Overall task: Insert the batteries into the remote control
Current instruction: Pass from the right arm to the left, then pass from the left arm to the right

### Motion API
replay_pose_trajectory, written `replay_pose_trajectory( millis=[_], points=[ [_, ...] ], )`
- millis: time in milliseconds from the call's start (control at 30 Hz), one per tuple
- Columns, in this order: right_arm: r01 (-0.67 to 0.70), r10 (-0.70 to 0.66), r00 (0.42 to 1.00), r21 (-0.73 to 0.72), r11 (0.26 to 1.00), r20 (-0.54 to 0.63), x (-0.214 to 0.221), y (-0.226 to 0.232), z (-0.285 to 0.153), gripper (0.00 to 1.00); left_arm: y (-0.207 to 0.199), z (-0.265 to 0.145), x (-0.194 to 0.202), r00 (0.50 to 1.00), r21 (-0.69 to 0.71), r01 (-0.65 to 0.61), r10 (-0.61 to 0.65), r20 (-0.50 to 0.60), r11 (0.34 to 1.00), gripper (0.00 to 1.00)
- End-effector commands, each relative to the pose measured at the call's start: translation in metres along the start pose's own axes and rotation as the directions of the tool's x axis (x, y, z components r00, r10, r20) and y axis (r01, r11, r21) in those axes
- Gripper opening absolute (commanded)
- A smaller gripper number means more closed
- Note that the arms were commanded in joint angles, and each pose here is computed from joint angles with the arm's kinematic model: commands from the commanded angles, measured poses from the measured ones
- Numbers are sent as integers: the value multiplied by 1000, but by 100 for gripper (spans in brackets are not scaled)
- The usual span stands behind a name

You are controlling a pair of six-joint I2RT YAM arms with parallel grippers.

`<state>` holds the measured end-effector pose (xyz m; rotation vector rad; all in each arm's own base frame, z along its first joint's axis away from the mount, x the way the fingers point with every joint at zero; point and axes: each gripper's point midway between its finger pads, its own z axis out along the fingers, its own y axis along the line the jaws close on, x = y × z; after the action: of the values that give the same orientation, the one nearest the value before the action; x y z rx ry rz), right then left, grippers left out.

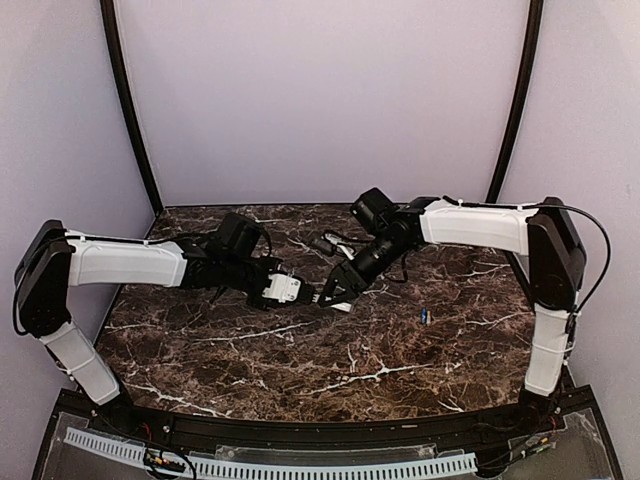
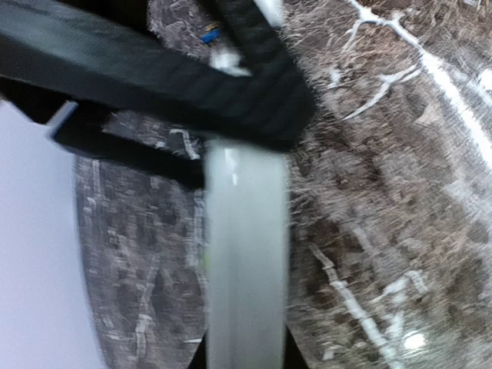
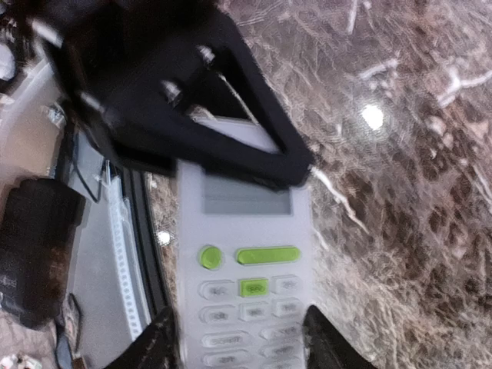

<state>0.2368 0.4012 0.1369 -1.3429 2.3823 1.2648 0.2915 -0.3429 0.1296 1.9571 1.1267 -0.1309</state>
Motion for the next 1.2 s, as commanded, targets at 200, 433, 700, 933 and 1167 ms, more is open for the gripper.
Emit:
replay_pose_trajectory(
  millis=[200,433,700,933,1167],
  points=[
    [160,-164,984,53,986,75,-19,17,-25,51,24,-27,-32,956,-30,283,-280,83,959,0],
    [283,-321,922,188,940,216,-36,28,-80,72,10,-36,-53,827,153,538,-554,97,829,0],
    [330,-383,878,216,919,287,-28,38,-108,69,12,-57,-88,686,331,621,-697,209,710,0],
    [353,-381,882,146,924,279,-19,44,-100,43,14,-60,-93,672,355,617,-705,228,703,0],
    [379,-381,871,69,923,310,-22,56,-98,25,10,-58,-93,665,385,617,-717,210,686,0]
  ],
)
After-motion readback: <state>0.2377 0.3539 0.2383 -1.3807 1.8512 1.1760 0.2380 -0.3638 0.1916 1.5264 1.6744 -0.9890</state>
